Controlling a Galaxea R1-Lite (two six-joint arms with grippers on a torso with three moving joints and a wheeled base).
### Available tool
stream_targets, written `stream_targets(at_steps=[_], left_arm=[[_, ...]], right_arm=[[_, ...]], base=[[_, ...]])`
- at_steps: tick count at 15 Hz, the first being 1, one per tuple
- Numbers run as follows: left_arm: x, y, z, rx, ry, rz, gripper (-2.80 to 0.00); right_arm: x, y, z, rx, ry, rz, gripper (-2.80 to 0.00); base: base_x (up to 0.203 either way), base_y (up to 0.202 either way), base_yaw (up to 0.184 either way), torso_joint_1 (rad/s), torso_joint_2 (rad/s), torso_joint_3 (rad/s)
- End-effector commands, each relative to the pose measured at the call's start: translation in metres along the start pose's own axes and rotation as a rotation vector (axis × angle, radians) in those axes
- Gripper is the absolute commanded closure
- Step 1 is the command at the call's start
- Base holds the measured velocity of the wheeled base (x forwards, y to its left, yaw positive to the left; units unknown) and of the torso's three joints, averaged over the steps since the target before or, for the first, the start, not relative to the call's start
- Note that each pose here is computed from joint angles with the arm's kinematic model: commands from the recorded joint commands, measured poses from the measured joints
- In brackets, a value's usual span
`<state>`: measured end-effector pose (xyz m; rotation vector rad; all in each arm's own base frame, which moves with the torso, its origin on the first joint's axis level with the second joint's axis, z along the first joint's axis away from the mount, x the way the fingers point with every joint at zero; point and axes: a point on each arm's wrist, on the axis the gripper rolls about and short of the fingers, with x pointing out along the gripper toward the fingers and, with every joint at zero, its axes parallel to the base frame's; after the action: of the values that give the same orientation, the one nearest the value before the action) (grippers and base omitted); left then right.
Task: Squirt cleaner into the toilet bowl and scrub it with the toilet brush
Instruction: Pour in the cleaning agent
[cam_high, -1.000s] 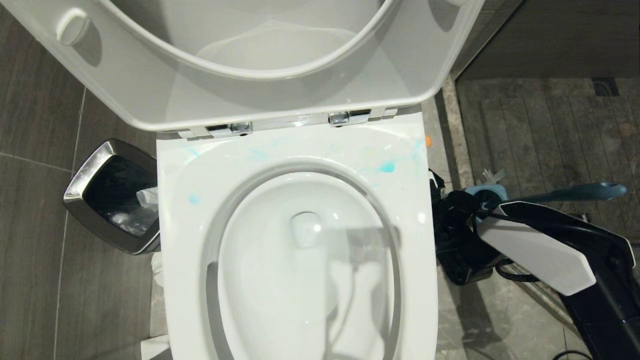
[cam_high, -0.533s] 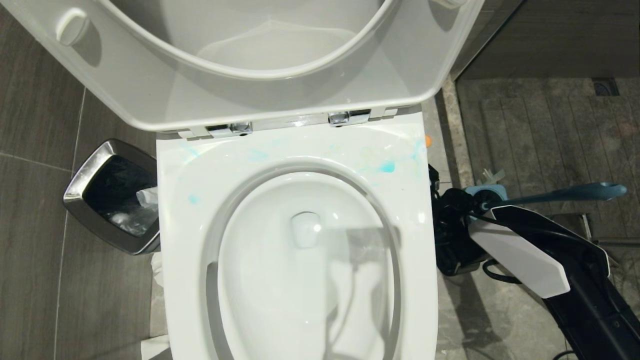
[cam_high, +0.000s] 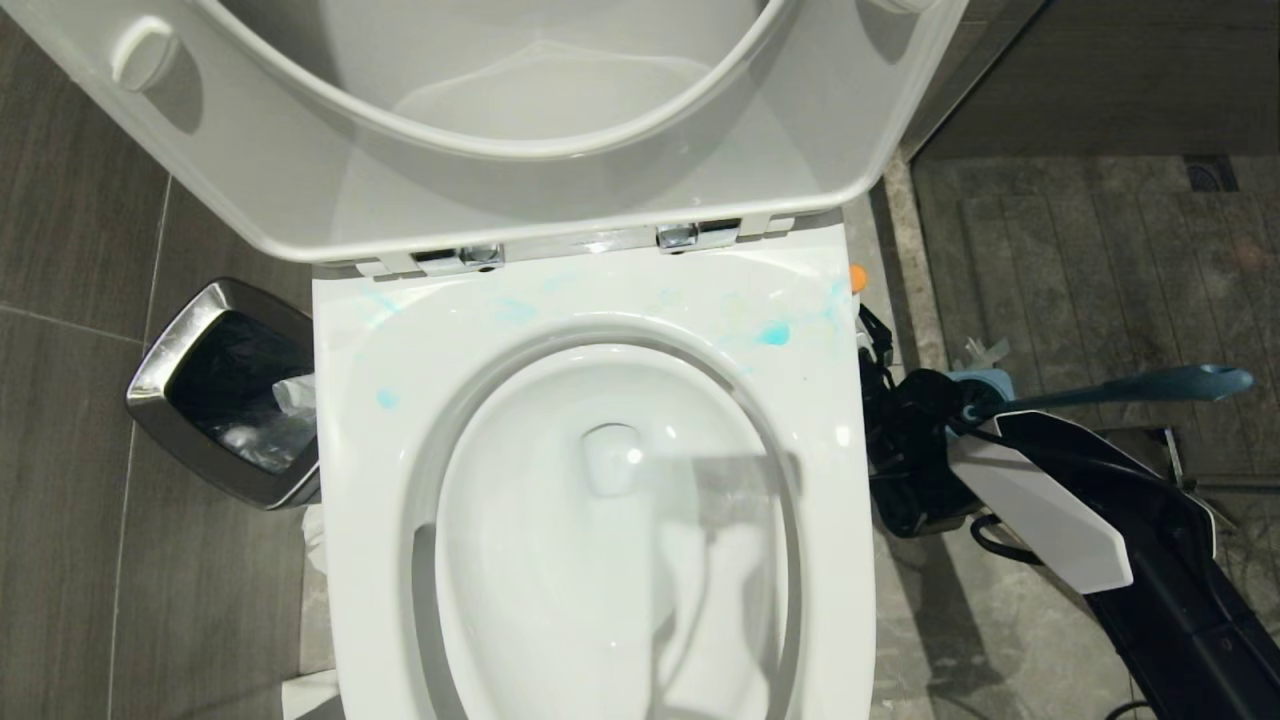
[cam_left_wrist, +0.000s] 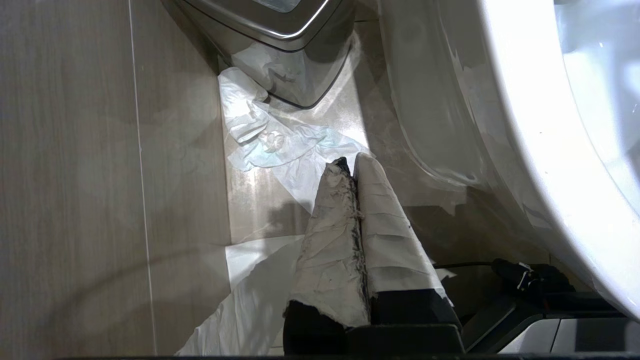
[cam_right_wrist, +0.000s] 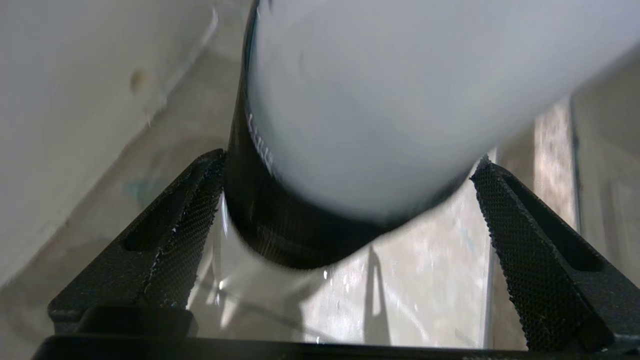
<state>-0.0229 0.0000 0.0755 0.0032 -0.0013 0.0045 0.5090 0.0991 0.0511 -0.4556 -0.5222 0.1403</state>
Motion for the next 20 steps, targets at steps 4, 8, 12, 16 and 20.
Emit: stream_targets(at_steps=[4,8,12,16,20], left_arm=[[0.0001,0.0000,0.0000,0.000,0.001,0.000,0.00],[0.0001,0.0000,0.0000,0.000,0.001,0.002,0.00],[0.0001,0.0000,0.0000,0.000,0.001,0.002,0.00],[0.0001,0.0000,0.0000,0.000,0.001,0.000,0.00],[0.0001,0.0000,0.0000,0.000,0.001,0.002,0.00]], right_arm=[[0.0074,0.0011,0.0017,-0.008,-0.070,0.009,-2.80],[0.0064,0.0030,-0.0013,-0.010,-0.068,0.016,-2.80],[0.0101,0.0015,0.0007,-0.013,-0.090,0.004,-2.80],[0.0130,0.0001,0.0029,-0.015,-0.108,-0.004,-2.80],[0.0133,0.0010,0.0015,-0.020,-0.113,-0.002,-2.80]], base=[[0.000,0.000,0.000,0.000,0.00,0.000],[0.000,0.000,0.000,0.000,0.00,0.000],[0.000,0.000,0.000,0.000,0.00,0.000],[0.000,0.000,0.000,0.000,0.00,0.000],[0.000,0.000,0.000,0.000,0.00,0.000]])
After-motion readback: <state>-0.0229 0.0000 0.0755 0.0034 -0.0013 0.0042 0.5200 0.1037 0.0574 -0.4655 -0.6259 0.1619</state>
